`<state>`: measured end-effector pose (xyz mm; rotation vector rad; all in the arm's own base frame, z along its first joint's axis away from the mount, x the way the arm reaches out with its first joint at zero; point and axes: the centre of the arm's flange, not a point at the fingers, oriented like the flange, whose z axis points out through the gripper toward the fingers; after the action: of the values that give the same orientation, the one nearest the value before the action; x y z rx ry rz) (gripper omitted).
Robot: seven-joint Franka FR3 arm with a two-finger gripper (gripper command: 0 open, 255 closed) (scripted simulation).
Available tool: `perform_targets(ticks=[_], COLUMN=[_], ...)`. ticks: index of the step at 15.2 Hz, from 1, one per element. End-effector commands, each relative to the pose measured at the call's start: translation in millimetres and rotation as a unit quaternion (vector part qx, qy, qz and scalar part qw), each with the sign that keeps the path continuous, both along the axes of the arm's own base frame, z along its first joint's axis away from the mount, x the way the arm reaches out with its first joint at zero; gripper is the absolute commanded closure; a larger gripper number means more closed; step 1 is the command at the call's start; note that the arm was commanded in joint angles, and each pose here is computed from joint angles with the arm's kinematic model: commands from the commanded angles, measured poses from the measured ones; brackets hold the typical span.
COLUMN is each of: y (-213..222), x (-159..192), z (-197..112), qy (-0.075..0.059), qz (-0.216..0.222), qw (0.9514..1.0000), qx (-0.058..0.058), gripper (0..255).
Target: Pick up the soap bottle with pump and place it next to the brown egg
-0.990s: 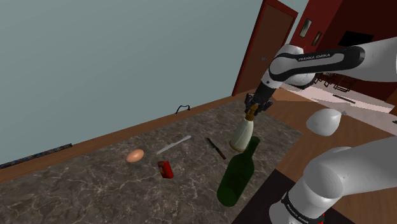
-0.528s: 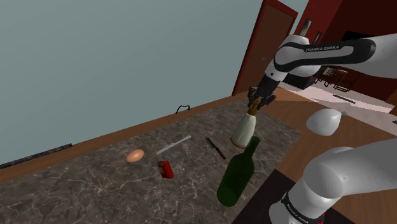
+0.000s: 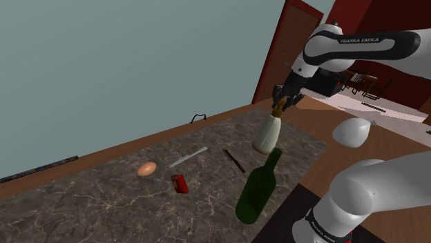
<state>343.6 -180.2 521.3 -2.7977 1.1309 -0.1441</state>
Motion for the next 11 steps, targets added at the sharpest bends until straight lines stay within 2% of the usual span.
perform_targets(ticks=[1,11], y=[0.7,0.7], x=[-0.7,-0.7], z=[10.8,63.6], qy=[0.0,0.0], qz=[0.0,0.0], qw=[1.0,1.0], qx=[0.0,0.0], gripper=[255,255])
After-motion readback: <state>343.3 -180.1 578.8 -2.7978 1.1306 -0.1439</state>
